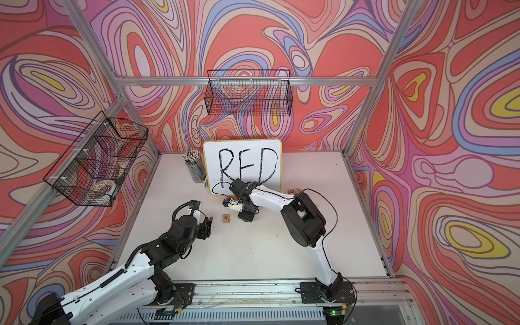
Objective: Assemble the uppercase word "red" with letter blocks
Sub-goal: Pick up the letter block from the center of the board.
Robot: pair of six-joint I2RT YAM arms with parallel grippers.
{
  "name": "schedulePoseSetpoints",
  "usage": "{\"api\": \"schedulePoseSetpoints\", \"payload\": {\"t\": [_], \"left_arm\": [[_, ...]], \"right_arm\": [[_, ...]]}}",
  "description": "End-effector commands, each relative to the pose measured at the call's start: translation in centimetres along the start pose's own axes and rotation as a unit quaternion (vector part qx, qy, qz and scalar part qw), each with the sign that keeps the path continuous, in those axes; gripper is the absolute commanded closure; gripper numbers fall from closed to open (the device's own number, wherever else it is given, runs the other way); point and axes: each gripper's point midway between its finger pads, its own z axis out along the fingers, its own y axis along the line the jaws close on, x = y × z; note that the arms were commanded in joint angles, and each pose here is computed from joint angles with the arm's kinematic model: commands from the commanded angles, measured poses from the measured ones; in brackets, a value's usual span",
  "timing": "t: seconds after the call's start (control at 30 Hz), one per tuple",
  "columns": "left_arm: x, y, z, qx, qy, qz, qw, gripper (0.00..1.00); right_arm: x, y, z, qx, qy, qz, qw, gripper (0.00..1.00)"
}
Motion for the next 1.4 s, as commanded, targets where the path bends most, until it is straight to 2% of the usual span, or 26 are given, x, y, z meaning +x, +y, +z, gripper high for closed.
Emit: {"api": "schedulePoseSetpoints", "payload": {"t": [0.0,0.2,0.5,0.63,0.83,0.97,1.17,1.27,1.37], "left_arm": [[-0.6,0.3,-0.1,-0.008,-0.004,-0.005,1.0,0.26],[-0.6,0.3,-0.1,-0.007,-0.005,-0.006,1.0,0.26],[-0.7,0.2,-0.2,-0.004,-0.01,-0.009,1.0,0.26],[-0.7,0.2,-0.2,-0.002,-0.011,-0.01,1.0,0.26],[-0.8,0.1,-0.2,0.002,-0.014,-0.011,1.0,0.26],[-0.8,0.0,-0.2,0.003,-0.015,-0.012,1.0,0.26],[-0.7,-0.1,-0.1,0.005,-0.014,-0.012,1.0,0.26],[-0.8,-0.2,0.0,0.007,-0.013,-0.011,1.0,0.26],[-0.9,-0.2,-0.1,0.008,-0.015,-0.012,1.0,0.26]], "right_arm": [[-0.3,0.3,0.7,-0.017,0.0,0.008,1.0,0.56],[-0.5,0.5,-0.1,-0.022,-0.006,0.029,0.999,0.67],[-1.5,1.3,-2.2,-0.011,-0.024,0.074,0.997,0.75],[-1.9,1.5,-2.9,0.005,-0.024,0.118,0.993,0.81],[-2.1,2.1,-3.5,0.028,-0.017,0.191,0.981,0.82],[-2.0,1.5,-3.8,0.051,-0.017,0.278,0.959,0.82],[-2.3,1.2,-3.6,0.05,-0.027,0.426,0.903,0.82],[-2.9,1.4,-3.4,0.036,-0.043,0.471,0.881,0.81],[-2.8,1.2,-3.1,0.042,-0.043,0.496,0.866,0.81]]}}
